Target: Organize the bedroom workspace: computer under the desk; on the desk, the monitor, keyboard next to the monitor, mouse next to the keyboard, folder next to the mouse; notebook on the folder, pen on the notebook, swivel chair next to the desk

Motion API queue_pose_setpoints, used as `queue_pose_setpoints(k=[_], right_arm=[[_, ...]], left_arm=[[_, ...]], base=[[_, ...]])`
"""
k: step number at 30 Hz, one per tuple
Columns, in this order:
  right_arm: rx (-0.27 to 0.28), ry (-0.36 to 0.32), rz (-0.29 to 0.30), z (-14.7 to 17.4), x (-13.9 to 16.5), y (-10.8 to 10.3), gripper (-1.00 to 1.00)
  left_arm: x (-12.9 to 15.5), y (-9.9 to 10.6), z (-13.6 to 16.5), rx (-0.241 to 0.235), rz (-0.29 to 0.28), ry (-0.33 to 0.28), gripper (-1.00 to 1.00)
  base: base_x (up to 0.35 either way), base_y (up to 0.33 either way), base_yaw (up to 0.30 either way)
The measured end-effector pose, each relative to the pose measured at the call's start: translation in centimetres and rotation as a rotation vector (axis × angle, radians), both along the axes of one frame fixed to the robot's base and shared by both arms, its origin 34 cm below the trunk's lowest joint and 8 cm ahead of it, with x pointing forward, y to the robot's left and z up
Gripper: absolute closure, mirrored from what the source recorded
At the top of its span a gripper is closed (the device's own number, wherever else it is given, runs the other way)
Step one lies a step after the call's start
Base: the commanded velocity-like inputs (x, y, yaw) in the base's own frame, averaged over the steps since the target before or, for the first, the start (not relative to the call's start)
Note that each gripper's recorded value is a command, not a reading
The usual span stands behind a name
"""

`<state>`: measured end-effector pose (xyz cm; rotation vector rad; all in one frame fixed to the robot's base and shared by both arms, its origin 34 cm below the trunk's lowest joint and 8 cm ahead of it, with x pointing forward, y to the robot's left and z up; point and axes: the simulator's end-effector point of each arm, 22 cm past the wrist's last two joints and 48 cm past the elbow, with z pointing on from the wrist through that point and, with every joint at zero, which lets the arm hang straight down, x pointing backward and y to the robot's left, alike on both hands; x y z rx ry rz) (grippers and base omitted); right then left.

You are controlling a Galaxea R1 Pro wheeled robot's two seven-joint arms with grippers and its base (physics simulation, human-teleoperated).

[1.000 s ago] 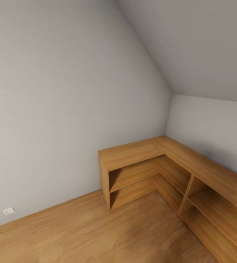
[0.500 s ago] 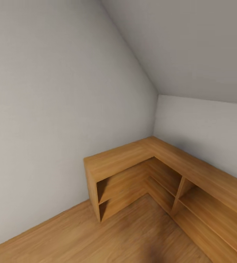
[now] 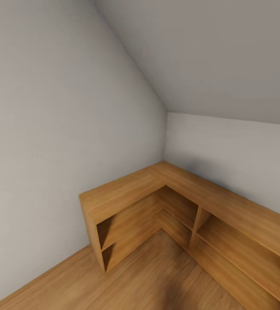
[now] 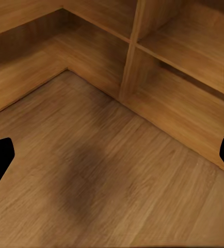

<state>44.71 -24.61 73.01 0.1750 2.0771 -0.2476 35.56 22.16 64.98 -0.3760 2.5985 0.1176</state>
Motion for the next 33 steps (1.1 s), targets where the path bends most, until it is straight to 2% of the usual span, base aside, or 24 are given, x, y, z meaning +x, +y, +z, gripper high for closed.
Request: queue_pose_setpoints(k=[8, 24, 33], right_arm=[[0.000, -0.003, 0.000, 0.11, 0.09, 0.01, -1.00], [-0.001, -0.009, 0.000, 0.33, 0.23, -0.10, -1.00], [-0.002, -0.013, 0.001, 0.44, 0.35, -0.09, -1.00]], left_arm=[[0.08, 0.02, 0.07, 0.001, -0.002, -0.002, -1.00], [0.34, 0.23, 0.26, 0.001, 0.007, -0.011, -1.00], [0.47, 0.08, 0.33, 0.001, -0.001, -0.014, -1.00]], base=[[0.024, 0.017, -0.273], [0.238, 0.210, -0.286], [0.043, 0.040, -0.288]])
